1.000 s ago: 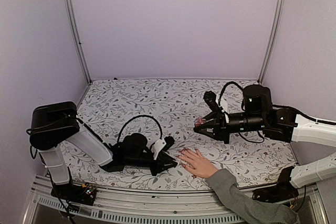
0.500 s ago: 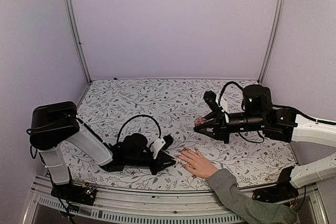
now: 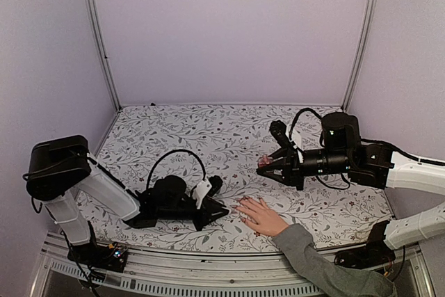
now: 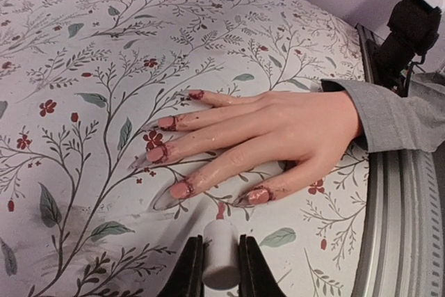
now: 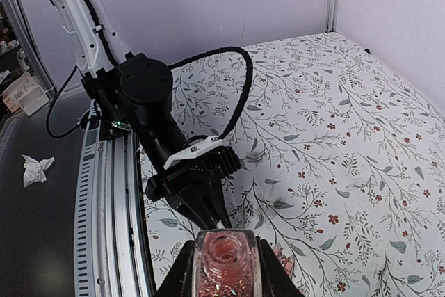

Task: Paint the nails
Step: Paint the nail polish on the nail.

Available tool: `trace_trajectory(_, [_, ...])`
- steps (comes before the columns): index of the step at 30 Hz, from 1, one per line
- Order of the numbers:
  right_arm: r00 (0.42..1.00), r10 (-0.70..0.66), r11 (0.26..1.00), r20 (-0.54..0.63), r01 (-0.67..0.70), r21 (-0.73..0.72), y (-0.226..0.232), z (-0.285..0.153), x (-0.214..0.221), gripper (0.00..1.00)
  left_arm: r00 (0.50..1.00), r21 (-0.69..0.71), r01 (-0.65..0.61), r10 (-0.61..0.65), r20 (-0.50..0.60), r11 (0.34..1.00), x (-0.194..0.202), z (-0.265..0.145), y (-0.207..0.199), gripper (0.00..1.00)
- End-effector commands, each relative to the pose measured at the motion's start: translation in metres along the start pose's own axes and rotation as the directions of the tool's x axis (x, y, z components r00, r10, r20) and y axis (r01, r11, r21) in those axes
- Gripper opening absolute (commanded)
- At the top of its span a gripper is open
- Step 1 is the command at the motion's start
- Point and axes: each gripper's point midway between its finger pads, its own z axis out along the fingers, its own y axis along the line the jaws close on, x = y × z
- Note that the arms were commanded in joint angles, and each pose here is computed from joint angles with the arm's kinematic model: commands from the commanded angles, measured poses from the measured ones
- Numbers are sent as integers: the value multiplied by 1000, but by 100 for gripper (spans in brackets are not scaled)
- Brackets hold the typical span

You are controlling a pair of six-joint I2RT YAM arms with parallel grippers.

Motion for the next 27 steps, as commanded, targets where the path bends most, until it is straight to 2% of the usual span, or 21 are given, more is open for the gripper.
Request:
trace_trajectory(1, [1000,-8,1000,19,8,6,-2,-1,-5,0,997,60,-48,45,56,997,-16,-6,-15,0])
trace_trajectory(12, [1000,-7,1000,20,7,8,-2,-2,-5,0,997,137,-80,82,-7,987,-2,14,-36,0])
trace_trajectory(27, [1000,-8,1000,22,8,6,-1,-3,-6,0,996,103,-49,56,-65,993,13,23,-26,0])
